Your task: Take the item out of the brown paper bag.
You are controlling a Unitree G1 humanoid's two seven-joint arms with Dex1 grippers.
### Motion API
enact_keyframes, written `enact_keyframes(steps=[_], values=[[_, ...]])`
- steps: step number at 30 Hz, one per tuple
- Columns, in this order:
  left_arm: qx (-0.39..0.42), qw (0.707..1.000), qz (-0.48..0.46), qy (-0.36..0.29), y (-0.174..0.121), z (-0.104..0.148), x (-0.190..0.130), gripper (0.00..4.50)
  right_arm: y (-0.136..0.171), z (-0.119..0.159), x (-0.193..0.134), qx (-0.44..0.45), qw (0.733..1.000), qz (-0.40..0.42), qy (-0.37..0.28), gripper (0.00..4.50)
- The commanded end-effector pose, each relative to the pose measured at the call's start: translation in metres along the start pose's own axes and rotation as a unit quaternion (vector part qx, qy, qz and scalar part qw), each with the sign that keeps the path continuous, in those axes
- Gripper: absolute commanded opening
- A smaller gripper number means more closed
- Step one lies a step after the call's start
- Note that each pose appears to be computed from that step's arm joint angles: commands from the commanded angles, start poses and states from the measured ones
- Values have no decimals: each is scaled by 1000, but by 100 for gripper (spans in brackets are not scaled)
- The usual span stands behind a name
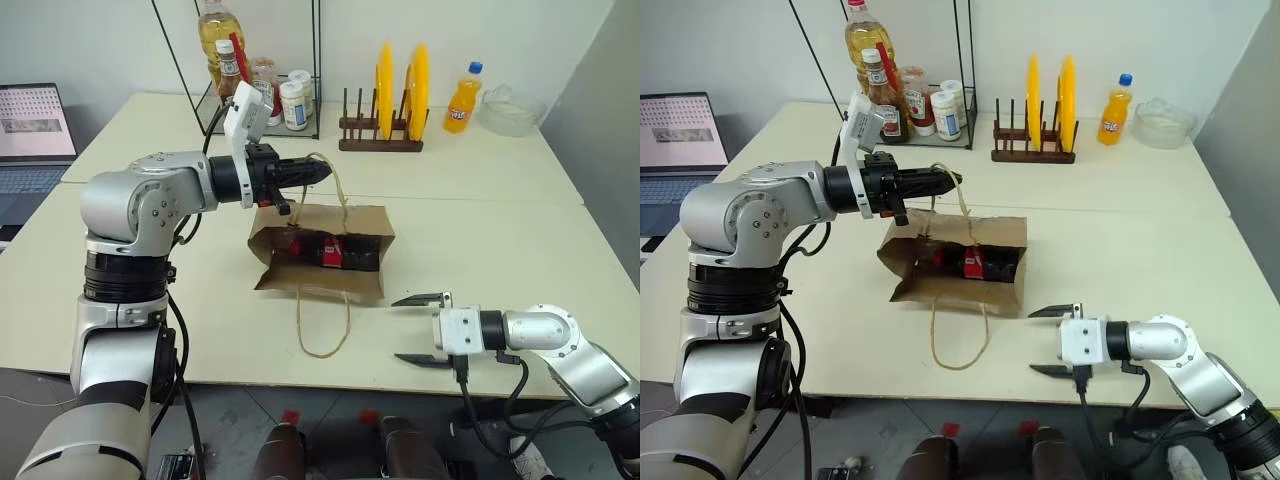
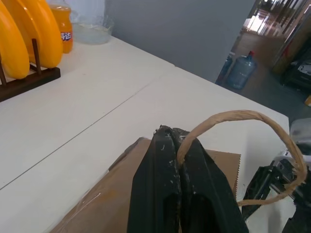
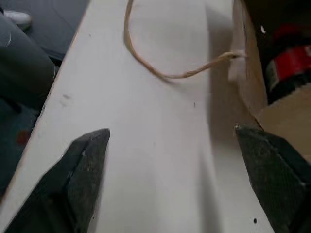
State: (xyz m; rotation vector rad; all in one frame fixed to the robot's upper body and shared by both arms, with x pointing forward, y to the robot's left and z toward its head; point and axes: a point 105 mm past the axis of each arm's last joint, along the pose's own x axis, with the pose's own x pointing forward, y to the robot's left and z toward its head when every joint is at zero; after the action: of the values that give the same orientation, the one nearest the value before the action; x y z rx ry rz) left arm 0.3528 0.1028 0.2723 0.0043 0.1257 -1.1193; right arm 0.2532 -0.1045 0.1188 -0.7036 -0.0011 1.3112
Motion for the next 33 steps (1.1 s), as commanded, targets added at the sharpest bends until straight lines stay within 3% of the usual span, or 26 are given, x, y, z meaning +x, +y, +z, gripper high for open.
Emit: enact_keyframes(steps=[1,8,18,22,27,33], values=[[25,999,2,-28,-3,21,-5,0,-20,43,2,48,996,-26,-66,278],[30,999,5,-30,-1,27,-3,0,-27,88,22,195,967,18,-161,11],[36,999,5,-31,0,32,-1,0,-31,109,69,235,947,60,-211,5],[36,999,6,-33,0,33,-1,0,-41,111,88,228,948,35,-218,5],[35,999,6,-33,-1,32,-1,0,-66,89,108,146,976,-68,-145,5],[33,999,3,-36,-2,31,-1,0,-84,67,110,77,982,-165,-57,5]])
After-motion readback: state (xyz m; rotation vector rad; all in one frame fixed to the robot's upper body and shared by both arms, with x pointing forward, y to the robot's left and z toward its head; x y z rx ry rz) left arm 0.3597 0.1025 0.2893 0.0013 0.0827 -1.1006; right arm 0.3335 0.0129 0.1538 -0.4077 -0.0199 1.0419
